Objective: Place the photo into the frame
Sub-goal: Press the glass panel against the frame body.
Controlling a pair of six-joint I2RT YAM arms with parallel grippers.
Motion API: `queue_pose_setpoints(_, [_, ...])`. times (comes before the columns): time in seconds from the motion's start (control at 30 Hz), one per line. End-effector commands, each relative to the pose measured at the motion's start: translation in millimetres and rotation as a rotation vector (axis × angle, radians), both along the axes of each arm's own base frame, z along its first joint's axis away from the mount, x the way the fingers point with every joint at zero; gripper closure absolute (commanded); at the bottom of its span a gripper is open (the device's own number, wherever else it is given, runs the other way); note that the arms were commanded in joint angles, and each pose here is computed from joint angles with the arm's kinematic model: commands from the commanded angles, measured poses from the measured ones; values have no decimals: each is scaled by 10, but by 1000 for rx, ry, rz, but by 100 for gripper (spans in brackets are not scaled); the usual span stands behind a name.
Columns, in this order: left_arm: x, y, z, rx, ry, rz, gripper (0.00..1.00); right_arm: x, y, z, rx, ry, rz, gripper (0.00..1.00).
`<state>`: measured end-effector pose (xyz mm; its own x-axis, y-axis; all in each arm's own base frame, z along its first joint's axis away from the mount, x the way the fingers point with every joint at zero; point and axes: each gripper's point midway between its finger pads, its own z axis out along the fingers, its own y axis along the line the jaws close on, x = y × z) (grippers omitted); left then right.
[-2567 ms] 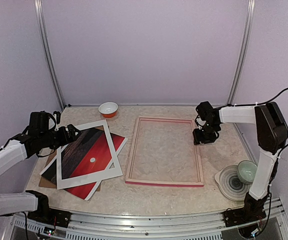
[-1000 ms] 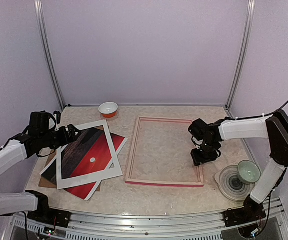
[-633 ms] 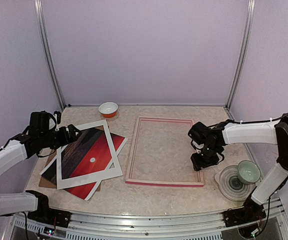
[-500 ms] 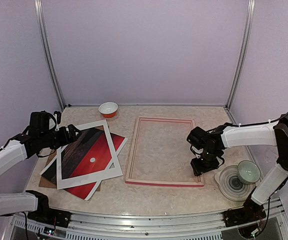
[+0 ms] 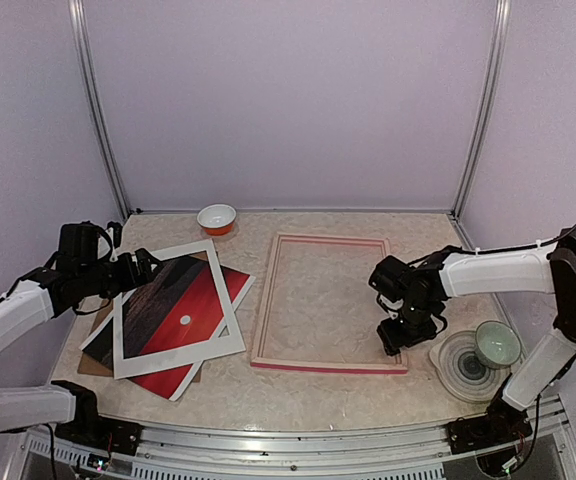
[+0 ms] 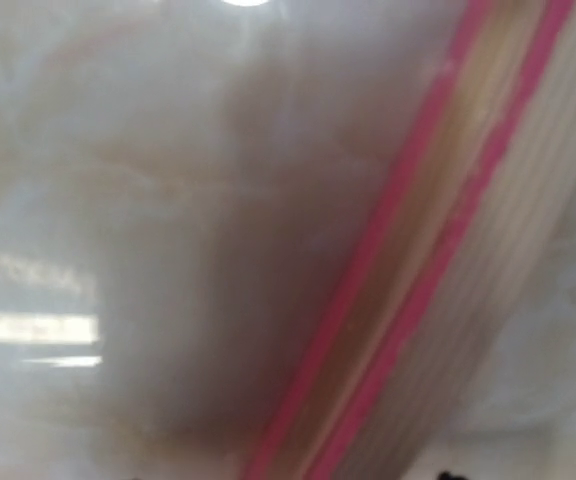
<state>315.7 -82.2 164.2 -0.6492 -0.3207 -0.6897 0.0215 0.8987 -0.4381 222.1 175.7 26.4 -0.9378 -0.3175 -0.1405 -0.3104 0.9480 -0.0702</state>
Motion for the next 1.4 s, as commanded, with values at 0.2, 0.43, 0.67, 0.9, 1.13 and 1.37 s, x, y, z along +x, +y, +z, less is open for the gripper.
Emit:
queue_pose_setpoints(0.2, [-34,-2,26,9,-17,-7,1,766,146,616,-63,-238,16,25])
queue_pose_setpoints(0.43, [-38,-8,34,9,-19,-9,1,1427,474,940,-14,-353,37,20])
queue_pose_setpoints(0.67, [-37,-2,38,12,-21,-7,1,2023,943,881,4,-385,80,4])
queue_pose_setpoints(0.9, [-36,10,23,17,-16,-2,1,2475,1373,752,66,-421,89,1])
queue_pose_setpoints(1.13, [-33,13,8,19,-12,0,1,2722,1561,545,108,-456,77,1])
queue_pose_setpoints(1.37, [-33,18,5,21,-11,3,1,2899,1551,432,167,-476,8,1])
